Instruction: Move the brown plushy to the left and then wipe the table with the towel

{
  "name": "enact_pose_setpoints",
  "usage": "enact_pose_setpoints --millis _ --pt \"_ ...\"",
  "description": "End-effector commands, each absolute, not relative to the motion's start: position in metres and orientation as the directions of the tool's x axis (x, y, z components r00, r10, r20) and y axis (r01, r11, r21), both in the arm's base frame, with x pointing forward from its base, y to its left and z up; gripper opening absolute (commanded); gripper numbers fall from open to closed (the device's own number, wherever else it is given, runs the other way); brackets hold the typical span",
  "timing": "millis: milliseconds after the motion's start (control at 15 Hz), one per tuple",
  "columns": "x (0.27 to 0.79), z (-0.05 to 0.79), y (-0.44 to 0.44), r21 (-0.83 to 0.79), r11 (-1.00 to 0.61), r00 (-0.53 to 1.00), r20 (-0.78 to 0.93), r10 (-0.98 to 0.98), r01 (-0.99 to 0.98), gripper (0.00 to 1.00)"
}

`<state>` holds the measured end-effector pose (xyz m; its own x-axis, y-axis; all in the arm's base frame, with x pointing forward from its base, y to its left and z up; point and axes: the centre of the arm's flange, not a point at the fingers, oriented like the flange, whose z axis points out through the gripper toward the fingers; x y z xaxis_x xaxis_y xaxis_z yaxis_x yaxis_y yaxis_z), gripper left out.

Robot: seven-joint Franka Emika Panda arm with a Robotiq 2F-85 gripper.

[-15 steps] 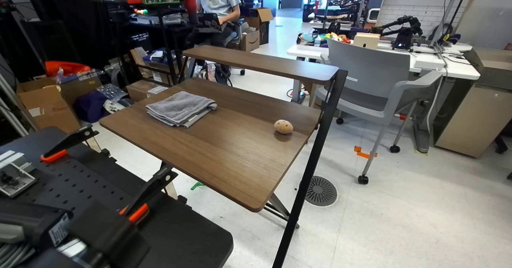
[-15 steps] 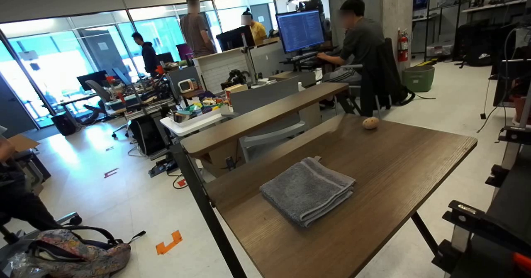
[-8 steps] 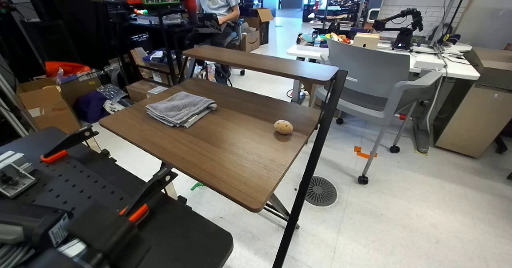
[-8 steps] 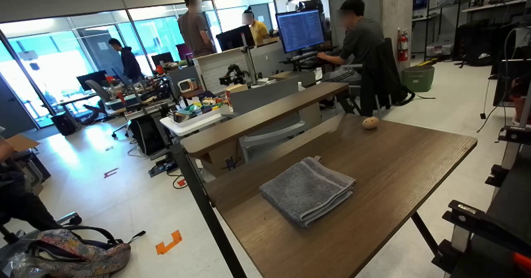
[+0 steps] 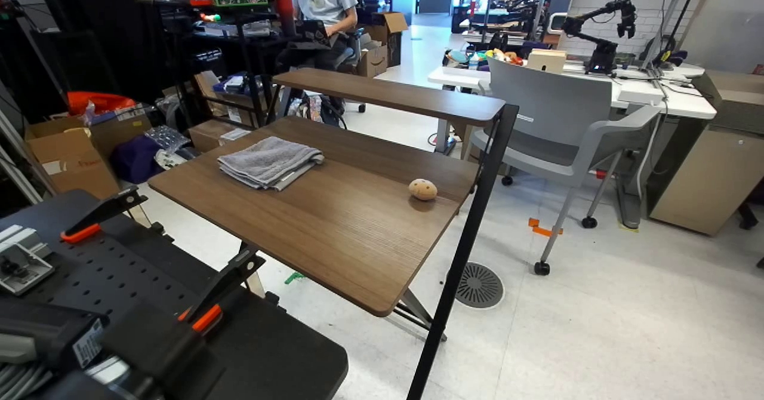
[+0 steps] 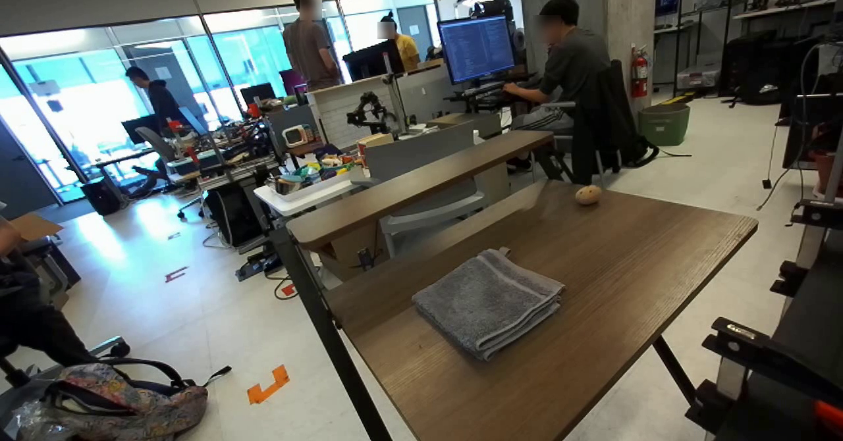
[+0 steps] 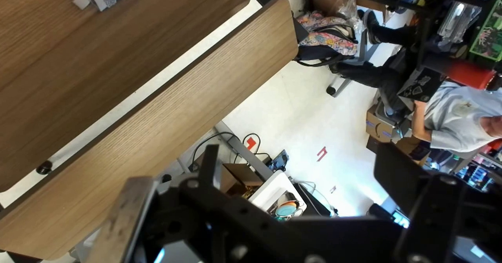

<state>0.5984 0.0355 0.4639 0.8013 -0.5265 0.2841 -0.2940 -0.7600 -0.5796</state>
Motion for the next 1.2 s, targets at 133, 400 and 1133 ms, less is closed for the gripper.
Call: enact_pose_setpoints --millis 133,400,1133 --pt "0.639 0.445 0.01 -0.453 -0.781 0.727 0.338 -0.597 -0.431 1.0" --pt "0.68 0.407 -0.051 -0.276 -0.795 0.681 0.413 -0.605 -0.54 1.0" --pt "0.675 0.297 -0.114 0.077 -0.698 0.698 0.188 -0.691 -0.712 1.0"
